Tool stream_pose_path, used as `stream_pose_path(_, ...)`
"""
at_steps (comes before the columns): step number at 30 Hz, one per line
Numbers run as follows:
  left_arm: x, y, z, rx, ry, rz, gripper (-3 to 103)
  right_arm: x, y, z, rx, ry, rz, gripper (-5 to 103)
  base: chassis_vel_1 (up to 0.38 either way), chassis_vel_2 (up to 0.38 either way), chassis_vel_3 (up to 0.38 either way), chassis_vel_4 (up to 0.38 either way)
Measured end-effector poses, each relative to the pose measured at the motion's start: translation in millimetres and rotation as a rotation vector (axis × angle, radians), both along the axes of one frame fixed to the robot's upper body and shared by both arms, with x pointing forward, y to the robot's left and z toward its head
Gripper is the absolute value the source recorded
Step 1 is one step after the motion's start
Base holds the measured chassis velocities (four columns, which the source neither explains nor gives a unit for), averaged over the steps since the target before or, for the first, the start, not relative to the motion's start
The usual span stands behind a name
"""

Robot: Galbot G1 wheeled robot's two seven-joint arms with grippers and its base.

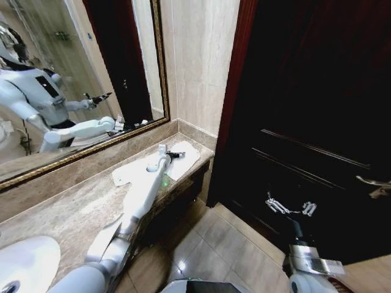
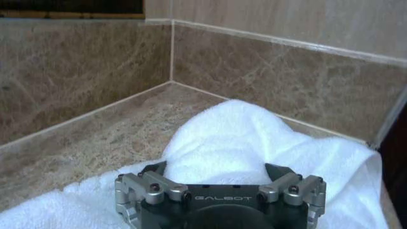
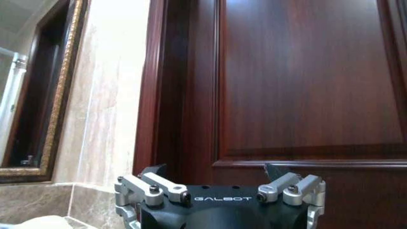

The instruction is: Discard the used towel into the hamper.

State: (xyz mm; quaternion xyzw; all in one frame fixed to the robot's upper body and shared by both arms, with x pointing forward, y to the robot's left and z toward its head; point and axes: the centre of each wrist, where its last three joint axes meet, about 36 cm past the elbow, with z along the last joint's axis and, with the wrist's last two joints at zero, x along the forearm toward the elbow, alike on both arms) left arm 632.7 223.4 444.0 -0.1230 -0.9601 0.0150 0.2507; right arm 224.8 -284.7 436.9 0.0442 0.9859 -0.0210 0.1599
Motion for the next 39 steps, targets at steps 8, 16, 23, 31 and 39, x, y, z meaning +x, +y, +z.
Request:
stream_pose_path(8,-10,8,-3,0.067,-0.080,0.014,84,1,2,2,0.002,-0.006,-0.003,100,0.000,0.000,0.000,0.000)
stream_pose_path(16,-27,10,3,0.081,-0.086,-0.008,65,1,5,4,0.000,-0.012,0.014,100,0.000,0.000,0.000,0.000)
stream_pose_path(23,-40,11,15,0.064,-0.083,-0.020,46,2,7,5,-0.003,-0.015,0.027,100,0.000,0.000,0.000,0.000)
stream_pose_path(31,-60,9,43,-0.001,-0.145,0.001,27,4,8,2,0.003,-0.014,0.035,100,0.000,0.000,0.000,0.000)
stream_pose_path(39,-95,1,73,-0.091,-0.231,0.006,12,9,10,-1,0.012,-0.014,0.044,100,0.000,0.000,0.000,0.000)
